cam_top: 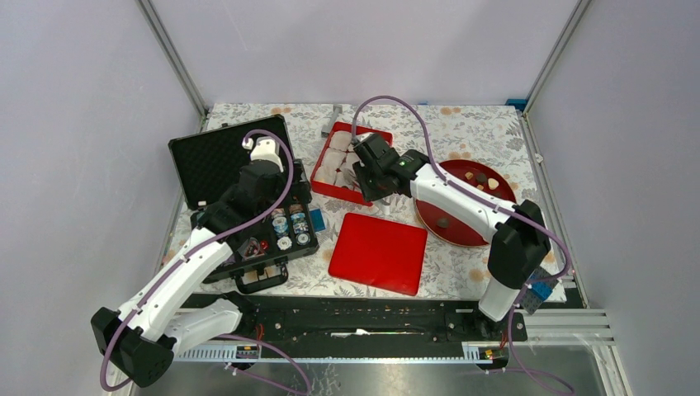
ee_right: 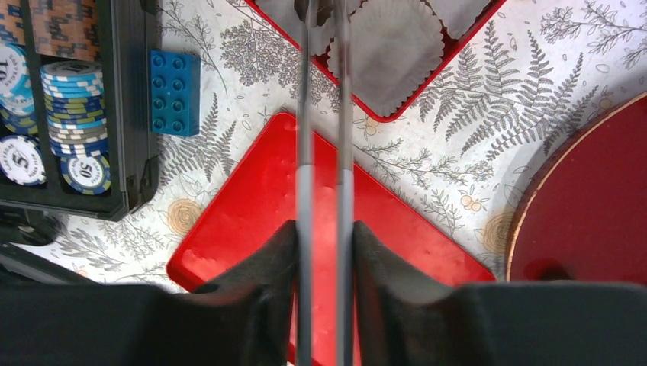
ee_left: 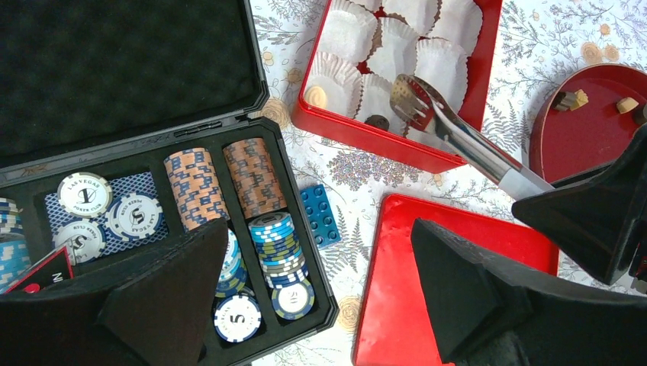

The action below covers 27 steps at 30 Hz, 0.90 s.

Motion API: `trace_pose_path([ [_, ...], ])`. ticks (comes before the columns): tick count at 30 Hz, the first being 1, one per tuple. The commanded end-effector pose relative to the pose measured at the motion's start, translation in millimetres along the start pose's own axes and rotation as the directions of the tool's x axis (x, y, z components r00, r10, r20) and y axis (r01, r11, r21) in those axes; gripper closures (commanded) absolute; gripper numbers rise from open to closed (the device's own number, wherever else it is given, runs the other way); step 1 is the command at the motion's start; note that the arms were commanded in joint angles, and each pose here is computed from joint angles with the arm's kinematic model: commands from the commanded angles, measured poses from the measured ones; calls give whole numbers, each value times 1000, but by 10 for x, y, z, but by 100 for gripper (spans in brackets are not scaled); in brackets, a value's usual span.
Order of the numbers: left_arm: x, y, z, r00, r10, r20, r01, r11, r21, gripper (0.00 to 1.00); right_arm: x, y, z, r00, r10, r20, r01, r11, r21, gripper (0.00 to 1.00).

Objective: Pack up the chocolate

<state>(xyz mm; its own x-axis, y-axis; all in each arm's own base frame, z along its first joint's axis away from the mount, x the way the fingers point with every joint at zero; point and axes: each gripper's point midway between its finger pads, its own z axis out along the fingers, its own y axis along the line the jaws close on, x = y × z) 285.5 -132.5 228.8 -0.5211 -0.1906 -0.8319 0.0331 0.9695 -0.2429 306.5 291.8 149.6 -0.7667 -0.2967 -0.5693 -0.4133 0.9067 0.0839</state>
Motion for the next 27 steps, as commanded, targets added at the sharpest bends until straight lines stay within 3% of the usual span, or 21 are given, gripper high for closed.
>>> trace_pose_path([
  [1,-105,29,-83,999,-5,47,5,1000,6,1,-298,80,-170,994,12,104,-12,1000,-5,76],
  [3,-92,35,-71,999,-1,43,1,1000,2,1,-368,0,-253,990,19,142,-24,999,33,94],
  [6,-83,24,-59,999,1,36,-1,1000,5,1,-461,-149,-425,976,23,216,-43,995,91,98],
  [13,-109,-2,-51,999,3,38,-3,1000,11,1,-475,-804,-977,933,24,359,-140,944,299,88],
  [20,-66,-19,-19,1000,5,27,-5,1000,21,1,302,-1625,-1068,936,193,294,-296,884,361,80],
  [27,-63,-74,43,1000,-2,17,1,999,33,1,802,-1577,-856,948,263,182,-309,899,309,65],
])
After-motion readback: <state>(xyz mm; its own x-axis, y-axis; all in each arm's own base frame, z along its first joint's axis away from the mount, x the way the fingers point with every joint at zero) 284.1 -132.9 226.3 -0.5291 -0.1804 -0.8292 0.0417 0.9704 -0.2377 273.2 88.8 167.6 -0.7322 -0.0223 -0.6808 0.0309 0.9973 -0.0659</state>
